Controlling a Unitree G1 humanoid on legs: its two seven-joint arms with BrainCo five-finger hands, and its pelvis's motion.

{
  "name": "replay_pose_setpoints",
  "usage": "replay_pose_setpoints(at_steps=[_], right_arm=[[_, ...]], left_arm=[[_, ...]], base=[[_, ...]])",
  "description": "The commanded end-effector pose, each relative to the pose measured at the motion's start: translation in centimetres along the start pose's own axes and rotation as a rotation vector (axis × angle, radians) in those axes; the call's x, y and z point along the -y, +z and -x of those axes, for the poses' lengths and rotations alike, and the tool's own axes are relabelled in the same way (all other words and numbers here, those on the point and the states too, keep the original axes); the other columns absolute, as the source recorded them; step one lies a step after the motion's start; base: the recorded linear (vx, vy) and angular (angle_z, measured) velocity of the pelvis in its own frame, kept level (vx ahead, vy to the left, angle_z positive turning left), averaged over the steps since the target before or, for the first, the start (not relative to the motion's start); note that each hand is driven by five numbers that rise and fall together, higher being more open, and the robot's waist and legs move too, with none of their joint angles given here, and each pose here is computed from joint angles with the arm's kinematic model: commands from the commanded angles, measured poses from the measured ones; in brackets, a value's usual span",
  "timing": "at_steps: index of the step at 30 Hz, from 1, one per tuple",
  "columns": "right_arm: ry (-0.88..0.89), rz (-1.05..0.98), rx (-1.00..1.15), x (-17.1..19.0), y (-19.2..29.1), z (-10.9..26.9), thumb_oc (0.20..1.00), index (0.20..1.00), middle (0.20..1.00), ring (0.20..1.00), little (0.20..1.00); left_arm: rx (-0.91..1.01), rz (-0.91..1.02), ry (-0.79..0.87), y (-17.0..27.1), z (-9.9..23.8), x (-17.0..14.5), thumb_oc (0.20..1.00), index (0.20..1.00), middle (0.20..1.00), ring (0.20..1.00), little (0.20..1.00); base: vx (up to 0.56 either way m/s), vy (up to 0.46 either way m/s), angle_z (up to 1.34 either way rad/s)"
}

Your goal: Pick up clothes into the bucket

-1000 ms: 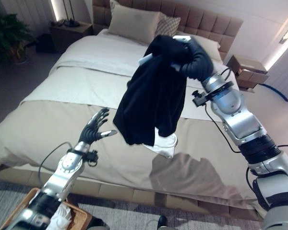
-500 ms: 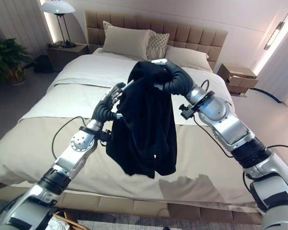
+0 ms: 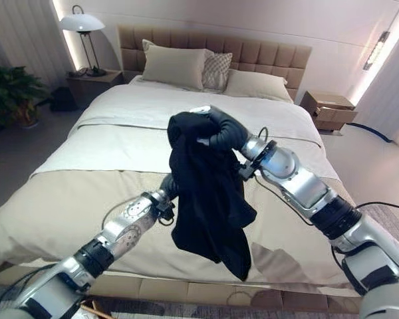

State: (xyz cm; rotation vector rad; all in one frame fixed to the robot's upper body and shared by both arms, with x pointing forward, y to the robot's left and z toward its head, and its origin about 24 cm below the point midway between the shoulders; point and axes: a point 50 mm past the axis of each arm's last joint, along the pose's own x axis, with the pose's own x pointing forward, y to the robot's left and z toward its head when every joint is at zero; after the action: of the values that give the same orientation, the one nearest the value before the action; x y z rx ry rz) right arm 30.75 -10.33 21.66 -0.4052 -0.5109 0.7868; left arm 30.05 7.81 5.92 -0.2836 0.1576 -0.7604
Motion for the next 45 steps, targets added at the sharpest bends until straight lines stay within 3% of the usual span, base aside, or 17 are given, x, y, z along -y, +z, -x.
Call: replay_pose_setpoints(at_steps=[1, 4, 5, 6, 17, 27, 28, 29, 30, 35, 40, 45], right_arm=[[0.0, 0.007, 0.248, 0.7, 4.7, -2.1, 0.2, 0.2, 0.2, 0.2, 0.2], [-0.008, 0.013, 0.244, 0.8, 4.5, -2.1, 0.2, 0.2, 0.2, 0.2, 0.2], [-0.008, 0.013, 0.244, 0.8, 4.5, -2.1, 0.2, 0.2, 0.2, 0.2, 0.2], [-0.015, 0.016, 0.235, 0.9, 4.3, -2.1, 0.2, 0.2, 0.2, 0.2, 0.2], [-0.077, 0.006, 0.227, 1.8, 3.9, -0.9, 0.2, 0.2, 0.2, 0.2, 0.2], [-0.195, 0.004, 0.178, 3.4, 2.7, 1.4, 0.2, 0.2, 0.2, 0.2, 0.2], [-0.207, -0.001, 0.174, 3.5, 2.5, 1.7, 0.304, 0.304, 0.304, 0.304, 0.304], [-0.216, -0.007, 0.167, 3.5, 2.3, 2.0, 0.526, 0.526, 0.526, 0.526, 0.526], [-0.233, -0.013, 0.154, 3.6, 1.9, 2.4, 1.0, 1.0, 1.0, 1.0, 1.0], [-0.303, -0.015, 0.099, 4.3, 0.9, 4.4, 1.0, 1.0, 1.0, 1.0, 1.0], [-0.391, -0.02, 0.032, 4.2, -0.9, 6.8, 1.0, 1.0, 1.0, 1.0, 1.0], [-0.445, 0.025, -0.174, 3.1, -5.0, 9.3, 1.0, 1.0, 1.0, 1.0, 1.0]], left_arm=[[0.009, -0.004, -0.124, 1.3, -1.4, 0.6, 1.0, 1.0, 1.0, 1.0, 1.0], [0.002, 0.012, -0.159, 0.6, -1.1, 0.9, 1.0, 1.0, 1.0, 1.0, 1.0], [0.002, 0.012, -0.159, 0.6, -1.1, 0.9, 0.915, 0.915, 0.915, 0.915, 0.915], [0.012, 0.015, -0.143, 0.4, -1.0, 0.7, 0.2, 0.2, 0.2, 0.2, 0.2], [0.116, 0.067, 0.034, 0.2, 0.4, -1.3, 0.2, 0.2, 0.2, 0.2, 0.2], [0.198, 0.106, 0.26, -0.9, 4.8, -4.1, 0.2, 0.2, 0.2, 0.2, 0.2], [0.208, 0.087, 0.274, -0.7, 5.4, -4.2, 0.2, 0.2, 0.2, 0.2, 0.2], [0.207, 0.072, 0.295, -0.9, 6.2, -4.4, 0.2, 0.2, 0.2, 0.2, 0.2], [0.22, 0.03, 0.33, -0.5, 7.1, -4.8, 0.2, 0.2, 0.2, 0.2, 0.2], [0.212, -0.181, 0.479, 0.0, 11.5, -5.7, 0.2, 0.2, 0.2, 0.2, 0.2], [0.241, -0.261, 0.68, 0.1, 15.0, -6.8, 0.2, 0.2, 0.2, 0.2, 0.2], [0.202, -0.367, 0.828, -0.2, 17.2, -8.0, 0.2, 0.2, 0.2, 0.2, 0.2]], base=[[0.03, -0.004, -0.06], [0.0, 0.0, -0.01], [0.01, 0.0, -0.04], [0.01, 0.0, -0.03], [0.0, 0.0, 0.0], [0.0, -0.004, 0.02], [0.0, 0.0, 0.0], [0.0, -0.03, 0.01], [-0.01, -0.03, 0.04], [0.0, -0.032, 0.06], [0.0, -0.031, 0.14], [0.0, -0.046, 0.2]])
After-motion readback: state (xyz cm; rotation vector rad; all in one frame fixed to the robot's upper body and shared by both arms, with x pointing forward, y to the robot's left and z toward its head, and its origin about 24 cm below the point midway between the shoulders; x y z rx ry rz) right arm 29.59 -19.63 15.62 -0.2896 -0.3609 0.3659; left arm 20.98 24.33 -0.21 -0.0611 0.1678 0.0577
